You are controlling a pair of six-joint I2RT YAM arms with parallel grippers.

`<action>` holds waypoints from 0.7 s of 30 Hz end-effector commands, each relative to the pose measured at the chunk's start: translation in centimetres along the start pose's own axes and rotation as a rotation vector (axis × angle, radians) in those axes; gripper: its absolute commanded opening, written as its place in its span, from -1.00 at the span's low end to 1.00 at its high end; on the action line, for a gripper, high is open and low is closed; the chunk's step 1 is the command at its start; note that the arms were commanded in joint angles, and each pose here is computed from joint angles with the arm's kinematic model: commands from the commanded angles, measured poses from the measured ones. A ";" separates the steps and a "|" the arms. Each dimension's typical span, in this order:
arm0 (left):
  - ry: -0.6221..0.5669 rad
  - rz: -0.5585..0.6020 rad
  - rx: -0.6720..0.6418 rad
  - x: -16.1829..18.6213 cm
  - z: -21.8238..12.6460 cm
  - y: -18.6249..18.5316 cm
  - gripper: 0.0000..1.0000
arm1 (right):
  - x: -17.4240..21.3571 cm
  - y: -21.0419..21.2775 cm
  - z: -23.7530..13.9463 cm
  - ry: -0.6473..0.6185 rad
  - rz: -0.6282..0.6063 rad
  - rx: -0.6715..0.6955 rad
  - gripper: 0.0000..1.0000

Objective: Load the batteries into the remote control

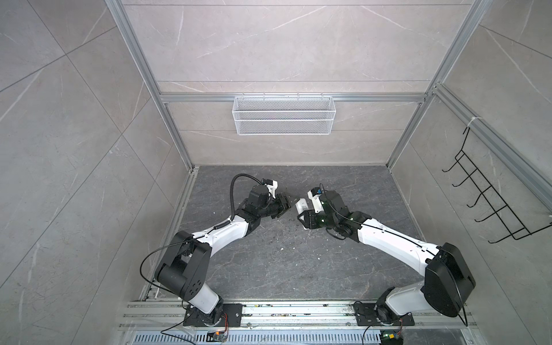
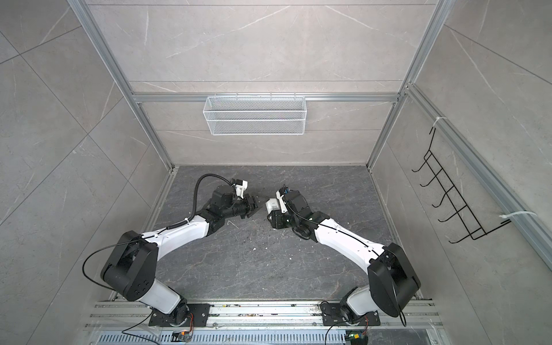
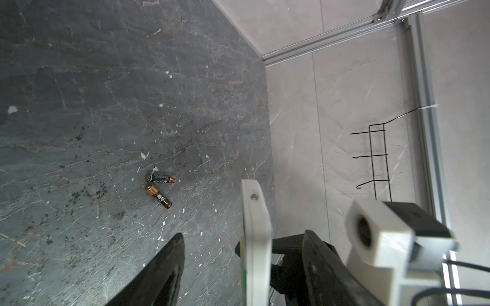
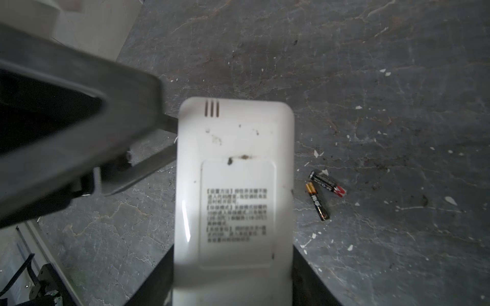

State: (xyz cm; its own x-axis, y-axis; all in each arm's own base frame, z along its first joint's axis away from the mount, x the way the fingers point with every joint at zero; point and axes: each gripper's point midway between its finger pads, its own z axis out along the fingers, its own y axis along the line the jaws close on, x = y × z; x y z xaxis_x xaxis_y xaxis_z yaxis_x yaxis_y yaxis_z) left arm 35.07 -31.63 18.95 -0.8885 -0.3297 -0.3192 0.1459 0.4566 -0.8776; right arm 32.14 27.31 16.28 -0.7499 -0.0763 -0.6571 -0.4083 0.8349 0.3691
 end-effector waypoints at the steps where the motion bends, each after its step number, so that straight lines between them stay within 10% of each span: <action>1: 0.000 0.051 0.045 -0.4 0.6 -2.2 0.32 | -0.8 0.6 -0.2 -0.015 -0.050 0.015 0.05; 21: 0.004 0.028 0.063 0.2 1.1 -2.1 -0.30 | -2.2 2.1 1.0 0.004 -0.098 0.004 0.08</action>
State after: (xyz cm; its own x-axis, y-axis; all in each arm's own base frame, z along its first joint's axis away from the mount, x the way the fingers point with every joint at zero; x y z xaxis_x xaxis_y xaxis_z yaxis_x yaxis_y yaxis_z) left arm 34.72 -32.88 18.27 -0.9006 -0.3130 -0.3016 0.1375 0.4530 -0.8808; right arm 33.00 29.19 17.11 -0.7282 -0.1427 -0.6704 -0.4573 0.8297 0.3201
